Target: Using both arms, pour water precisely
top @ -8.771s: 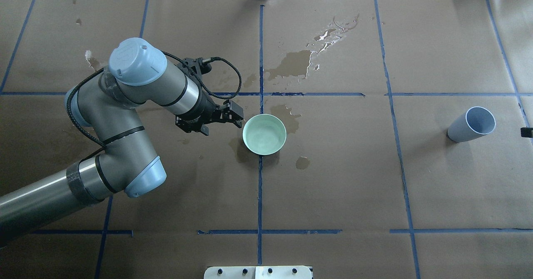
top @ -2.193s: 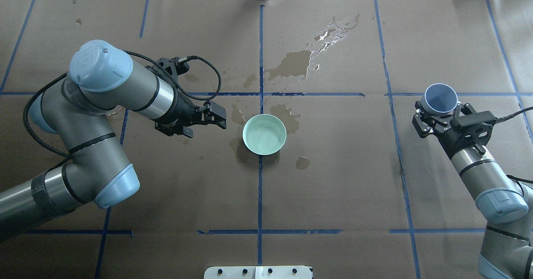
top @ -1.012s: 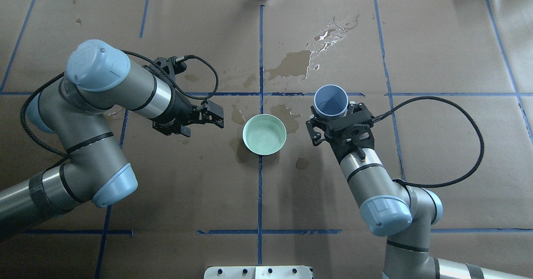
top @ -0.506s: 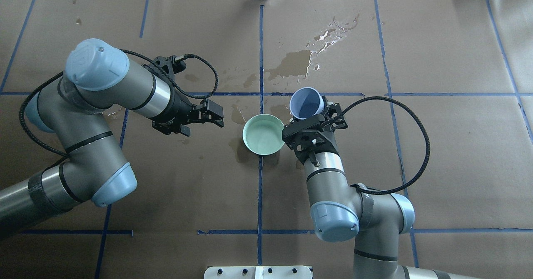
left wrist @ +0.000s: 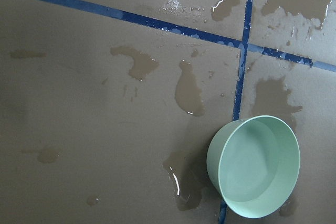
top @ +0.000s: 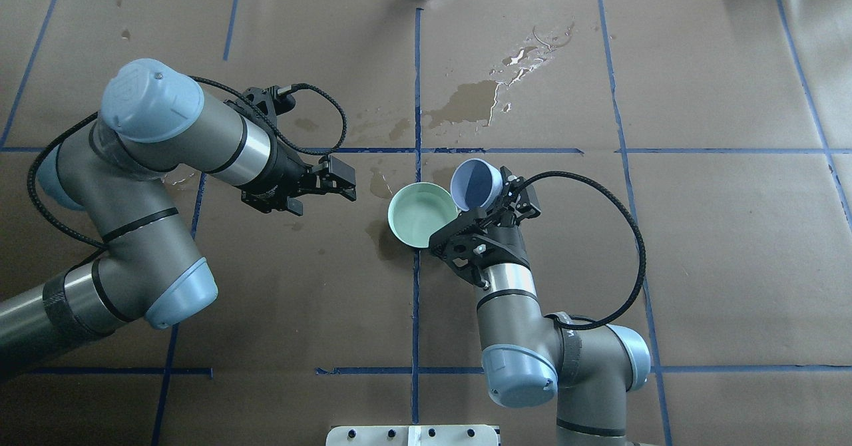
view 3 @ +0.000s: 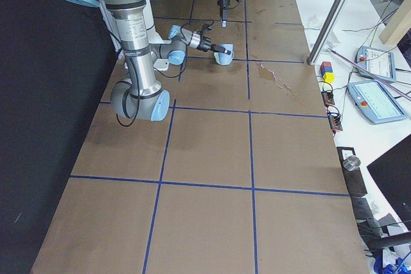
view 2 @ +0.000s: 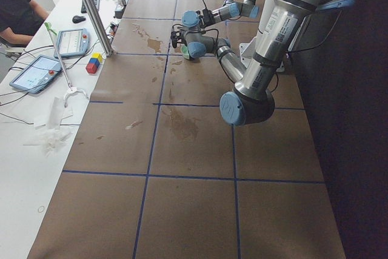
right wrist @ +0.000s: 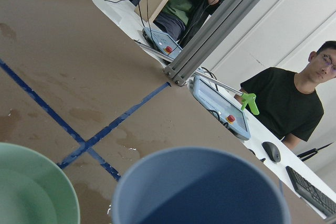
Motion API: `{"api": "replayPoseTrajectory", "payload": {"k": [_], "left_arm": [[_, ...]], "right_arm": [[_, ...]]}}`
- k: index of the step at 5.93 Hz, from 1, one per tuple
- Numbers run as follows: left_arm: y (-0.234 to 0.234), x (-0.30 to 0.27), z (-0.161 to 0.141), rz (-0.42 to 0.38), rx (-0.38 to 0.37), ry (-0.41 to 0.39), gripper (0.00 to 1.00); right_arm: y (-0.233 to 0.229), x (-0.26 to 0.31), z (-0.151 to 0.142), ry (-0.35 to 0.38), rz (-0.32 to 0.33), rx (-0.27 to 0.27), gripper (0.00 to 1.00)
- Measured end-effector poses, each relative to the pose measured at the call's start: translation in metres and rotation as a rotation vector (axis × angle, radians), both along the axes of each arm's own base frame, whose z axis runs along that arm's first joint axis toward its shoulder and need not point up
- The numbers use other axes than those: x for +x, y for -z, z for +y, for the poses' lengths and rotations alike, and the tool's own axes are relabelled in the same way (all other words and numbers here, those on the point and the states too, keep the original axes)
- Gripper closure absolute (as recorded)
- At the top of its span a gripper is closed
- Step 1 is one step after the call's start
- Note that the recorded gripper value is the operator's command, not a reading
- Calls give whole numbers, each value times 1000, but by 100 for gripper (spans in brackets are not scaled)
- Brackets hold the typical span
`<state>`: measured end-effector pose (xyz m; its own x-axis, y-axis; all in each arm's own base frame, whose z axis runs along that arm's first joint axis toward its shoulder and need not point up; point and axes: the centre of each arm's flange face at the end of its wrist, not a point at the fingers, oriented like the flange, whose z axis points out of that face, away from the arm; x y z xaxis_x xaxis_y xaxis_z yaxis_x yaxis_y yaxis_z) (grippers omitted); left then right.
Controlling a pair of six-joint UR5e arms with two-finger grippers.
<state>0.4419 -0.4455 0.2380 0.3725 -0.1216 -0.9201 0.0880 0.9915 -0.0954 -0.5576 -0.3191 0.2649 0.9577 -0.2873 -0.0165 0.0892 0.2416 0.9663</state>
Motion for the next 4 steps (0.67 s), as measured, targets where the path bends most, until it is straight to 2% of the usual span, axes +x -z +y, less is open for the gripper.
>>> {"api": "replayPoseTrajectory", "payload": {"k": [1, 2, 4], "left_arm": [[-1, -1, 0, 0, 0, 0, 0], [-1, -2, 1, 0, 0, 1, 0], [-2, -2, 1, -1, 0, 1, 0]], "right_arm": [[10, -2, 2, 12, 112, 53, 97], [17, -4, 2, 17, 194, 85, 97], [10, -12, 2, 14, 331, 92, 97]]}}
